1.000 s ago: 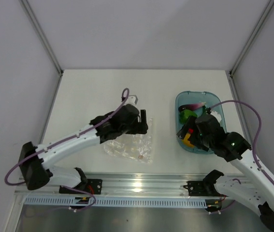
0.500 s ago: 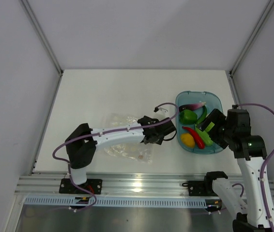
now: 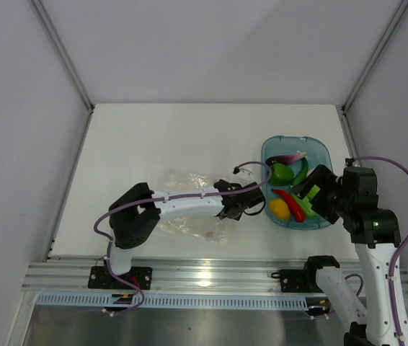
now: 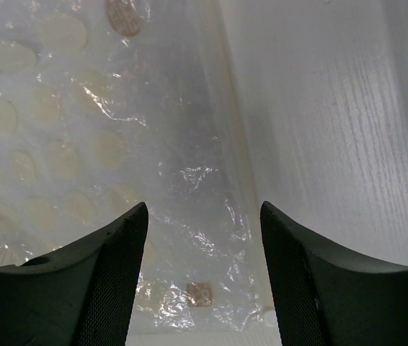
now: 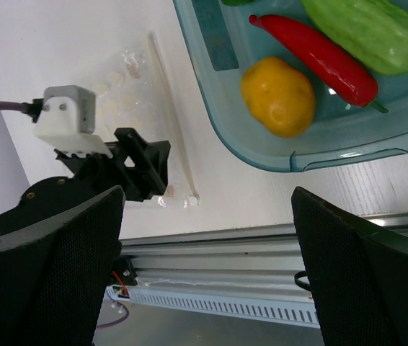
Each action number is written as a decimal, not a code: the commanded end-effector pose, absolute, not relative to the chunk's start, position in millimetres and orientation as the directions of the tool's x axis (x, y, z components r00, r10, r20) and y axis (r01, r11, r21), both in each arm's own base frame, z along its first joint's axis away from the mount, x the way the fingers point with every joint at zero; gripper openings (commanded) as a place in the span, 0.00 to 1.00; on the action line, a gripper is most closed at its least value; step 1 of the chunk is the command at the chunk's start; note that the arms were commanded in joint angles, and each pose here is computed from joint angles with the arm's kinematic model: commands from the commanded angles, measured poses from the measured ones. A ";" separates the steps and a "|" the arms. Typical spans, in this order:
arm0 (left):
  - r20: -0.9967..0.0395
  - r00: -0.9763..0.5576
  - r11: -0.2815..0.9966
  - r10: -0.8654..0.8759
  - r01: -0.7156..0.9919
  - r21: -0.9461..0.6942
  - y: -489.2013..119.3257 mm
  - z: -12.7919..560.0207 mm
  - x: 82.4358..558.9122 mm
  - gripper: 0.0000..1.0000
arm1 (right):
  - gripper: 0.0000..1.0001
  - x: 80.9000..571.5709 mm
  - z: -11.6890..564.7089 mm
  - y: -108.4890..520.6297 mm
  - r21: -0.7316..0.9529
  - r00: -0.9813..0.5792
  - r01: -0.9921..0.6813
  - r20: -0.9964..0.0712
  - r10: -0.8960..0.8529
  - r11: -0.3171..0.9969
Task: Place the food in the zip-top bag and seal the zipper
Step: Pick up the zipper food storage bag at the center of the board.
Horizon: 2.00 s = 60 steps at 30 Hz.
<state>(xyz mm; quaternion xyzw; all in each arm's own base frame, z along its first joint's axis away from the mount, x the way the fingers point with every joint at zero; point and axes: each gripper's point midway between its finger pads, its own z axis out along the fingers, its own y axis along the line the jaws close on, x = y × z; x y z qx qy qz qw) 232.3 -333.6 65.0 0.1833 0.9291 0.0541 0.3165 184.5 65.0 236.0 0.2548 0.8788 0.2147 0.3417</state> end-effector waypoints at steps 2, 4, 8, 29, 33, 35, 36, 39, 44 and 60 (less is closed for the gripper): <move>-0.568 -0.728 0.923 0.383 0.322 0.211 -342.9 53.3 228.9 0.66 | 0.99 182.9 251.8 67.8 0.572 -0.625 0.248 -0.522 0.581 0.782; -0.553 -0.736 0.920 0.392 0.321 0.225 -340.9 44.6 227.5 0.67 | 1.00 182.4 251.4 67.8 0.573 -0.625 0.251 -0.519 0.582 0.780; -0.541 -0.742 0.918 0.396 0.321 0.233 -339.1 34.5 226.1 0.66 | 0.99 181.9 252.1 67.5 0.575 -0.621 0.248 -0.523 0.584 0.780; -0.580 -0.726 0.927 0.369 0.332 0.174 -330.2 42.3 219.7 0.01 | 0.99 177.8 242.4 70.3 0.578 -0.636 0.241 -0.513 0.576 0.780; -0.586 -0.728 0.930 0.355 0.341 0.139 -327.7 52.6 214.6 0.00 | 0.99 177.3 235.9 76.8 0.591 -0.662 0.217 -0.495 0.562 0.777; -0.606 -0.722 0.931 0.335 0.351 0.098 -328.6 67.3 212.0 0.01 | 0.99 177.9 229.8 80.3 0.600 -0.675 0.209 -0.483 0.558 0.772; -0.608 -0.722 0.929 0.331 0.362 0.076 -330.3 72.7 209.6 0.01 | 0.99 177.9 227.5 82.6 0.606 -0.682 0.203 -0.476 0.555 0.769; -0.634 -0.710 0.914 0.308 0.405 -0.009 -334.0 101.4 201.6 0.01 | 0.99 177.7 220.3 93.8 0.635 -0.708 0.176 -0.450 0.545 0.753; -0.673 -0.693 0.882 0.259 0.454 -0.127 -335.2 145.4 189.7 0.00 | 0.97 181.6 214.8 117.1 0.673 -0.733 0.119 -0.436 0.521 0.730; -0.707 -0.691 0.812 0.153 0.495 -0.308 -333.3 207.9 170.1 0.01 | 0.90 201.0 177.0 228.4 0.695 -0.803 0.045 -0.403 0.440 0.717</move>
